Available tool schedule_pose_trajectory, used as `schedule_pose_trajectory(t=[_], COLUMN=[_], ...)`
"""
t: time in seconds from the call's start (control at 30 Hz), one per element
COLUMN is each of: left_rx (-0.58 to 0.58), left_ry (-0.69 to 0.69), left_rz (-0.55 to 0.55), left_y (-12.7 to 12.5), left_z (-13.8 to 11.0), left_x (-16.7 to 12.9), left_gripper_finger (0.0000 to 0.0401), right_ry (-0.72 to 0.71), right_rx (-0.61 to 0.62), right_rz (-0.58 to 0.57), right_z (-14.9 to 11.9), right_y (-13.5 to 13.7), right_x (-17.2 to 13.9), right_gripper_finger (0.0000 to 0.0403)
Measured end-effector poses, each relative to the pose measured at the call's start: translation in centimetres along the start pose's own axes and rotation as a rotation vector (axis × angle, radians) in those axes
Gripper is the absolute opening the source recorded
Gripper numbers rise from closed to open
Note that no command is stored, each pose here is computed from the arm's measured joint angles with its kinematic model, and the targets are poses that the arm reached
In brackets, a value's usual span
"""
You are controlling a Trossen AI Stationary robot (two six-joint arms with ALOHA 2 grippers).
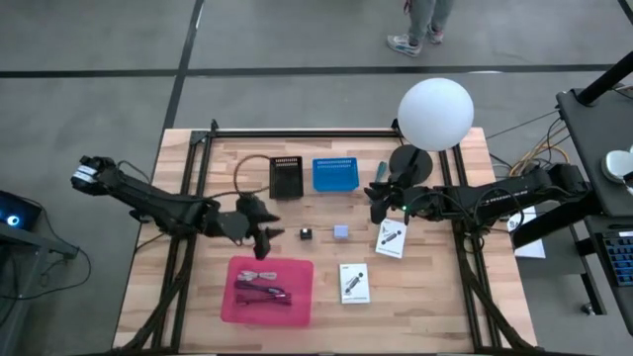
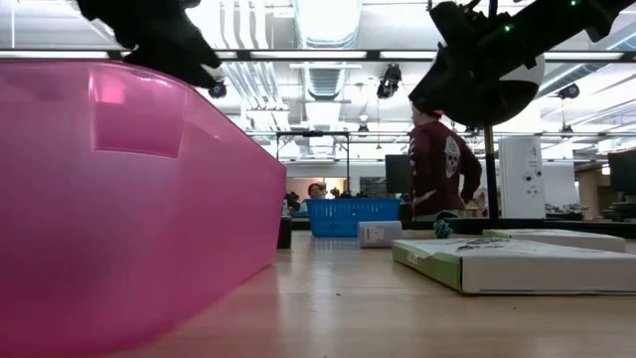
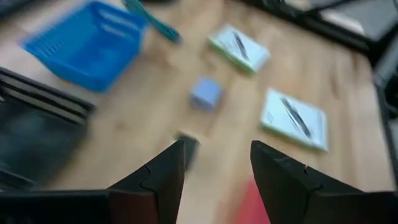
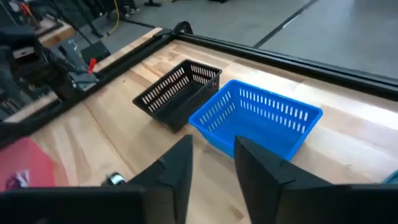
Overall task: Pick and place items into bin
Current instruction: Put the light blue charger cable into the pink bin
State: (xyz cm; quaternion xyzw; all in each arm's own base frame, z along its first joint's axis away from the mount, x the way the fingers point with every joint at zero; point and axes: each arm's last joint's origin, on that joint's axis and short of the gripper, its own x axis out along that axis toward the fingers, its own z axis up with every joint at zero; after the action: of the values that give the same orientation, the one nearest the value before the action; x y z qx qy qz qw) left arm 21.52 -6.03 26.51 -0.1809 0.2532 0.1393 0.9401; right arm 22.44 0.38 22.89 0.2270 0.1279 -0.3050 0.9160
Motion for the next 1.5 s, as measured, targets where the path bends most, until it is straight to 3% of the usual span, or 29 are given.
schedule_pose_trajectory(t=[0.1,0.23,0.47,0.67,0.9,1.3,1.5], left_rx=[0.008,0.078,0.047,0.012,0.085,0.181,0.169], left_ry=[-0.073,-0.142,-0.237,-0.289,-0.356,-0.351,-0.373], left_rz=[0.056,0.052,0.087,0.046,0.066,0.171,0.226], left_y=[0.5,0.9,3.4,6.2,8.5,10.1,10.9], left_z=[0.6,1.7,3.0,2.3,0.7,0.1,0.4], left_x=[-0.6,-1.3,-2.8,-3.9,-4.6,-4.2,-4.4], left_gripper_finger=[0.0166,0.0166,0.0166,0.0166,0.0166,0.0166,0.0166], right_ry=[-0.002,-0.003,-0.006,-0.023,-0.061,-0.035,-0.007], right_rx=[0.021,0.065,0.151,0.239,0.446,0.555,0.556], right_rz=[0.001,-0.001,-0.005,-0.033,-0.076,-0.203,-0.277], right_z=[0.1,0.1,0.2,0.5,1.0,0.8,0.4], right_y=[0.0,0.0,-0.1,-0.5,-1.2,-3.0,-3.9], right_x=[0.0,0.0,0.1,0.3,0.8,1.4,1.5], right_gripper_finger=[0.014,0.0165,0.0178,0.0172,0.0179,0.0223,0.0237])
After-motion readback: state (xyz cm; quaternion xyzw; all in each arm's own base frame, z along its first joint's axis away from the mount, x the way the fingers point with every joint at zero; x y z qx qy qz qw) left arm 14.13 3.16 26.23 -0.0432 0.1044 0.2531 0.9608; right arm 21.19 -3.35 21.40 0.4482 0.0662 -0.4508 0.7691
